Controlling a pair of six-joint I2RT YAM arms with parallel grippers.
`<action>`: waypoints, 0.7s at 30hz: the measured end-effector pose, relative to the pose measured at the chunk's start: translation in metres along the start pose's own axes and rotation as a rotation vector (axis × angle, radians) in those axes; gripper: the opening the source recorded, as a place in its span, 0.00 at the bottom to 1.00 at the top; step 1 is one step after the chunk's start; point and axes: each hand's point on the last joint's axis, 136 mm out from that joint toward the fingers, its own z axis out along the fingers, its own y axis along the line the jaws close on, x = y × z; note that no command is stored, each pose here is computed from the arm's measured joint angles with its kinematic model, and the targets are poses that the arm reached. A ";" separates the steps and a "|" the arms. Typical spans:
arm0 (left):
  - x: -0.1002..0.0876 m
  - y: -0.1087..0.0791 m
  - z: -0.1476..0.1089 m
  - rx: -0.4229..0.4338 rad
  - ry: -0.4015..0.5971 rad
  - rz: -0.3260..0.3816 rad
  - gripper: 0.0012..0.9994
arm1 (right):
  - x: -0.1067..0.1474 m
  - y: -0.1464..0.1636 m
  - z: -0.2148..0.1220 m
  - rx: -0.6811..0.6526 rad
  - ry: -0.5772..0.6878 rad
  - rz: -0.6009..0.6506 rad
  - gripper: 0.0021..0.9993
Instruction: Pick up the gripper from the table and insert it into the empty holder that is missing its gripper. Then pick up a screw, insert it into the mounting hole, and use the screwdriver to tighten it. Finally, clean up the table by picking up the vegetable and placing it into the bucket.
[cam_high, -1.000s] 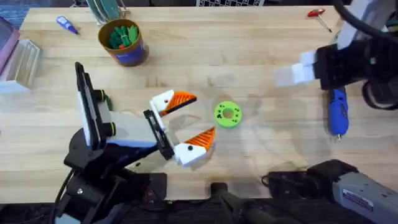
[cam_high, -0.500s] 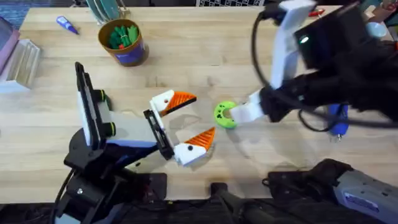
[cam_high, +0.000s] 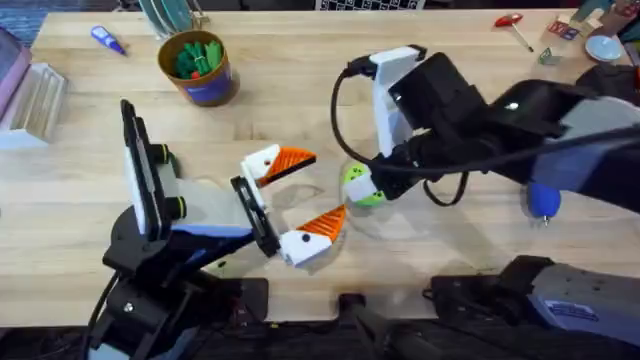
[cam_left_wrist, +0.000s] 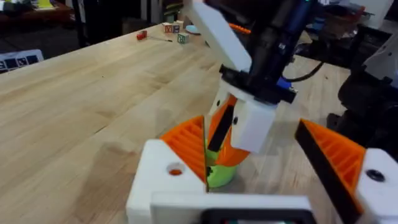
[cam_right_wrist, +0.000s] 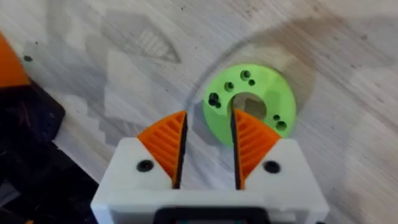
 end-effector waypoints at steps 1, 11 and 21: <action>0.000 0.000 0.000 0.000 0.000 0.000 0.91 | 0.001 0.000 0.003 0.000 0.008 0.002 0.43; 0.000 0.000 0.000 0.000 0.000 0.000 0.91 | -0.007 0.004 0.022 0.013 0.004 -0.033 0.31; 0.000 0.000 0.000 0.000 0.000 0.000 0.91 | -0.009 -0.003 0.022 0.055 -0.006 -0.035 0.32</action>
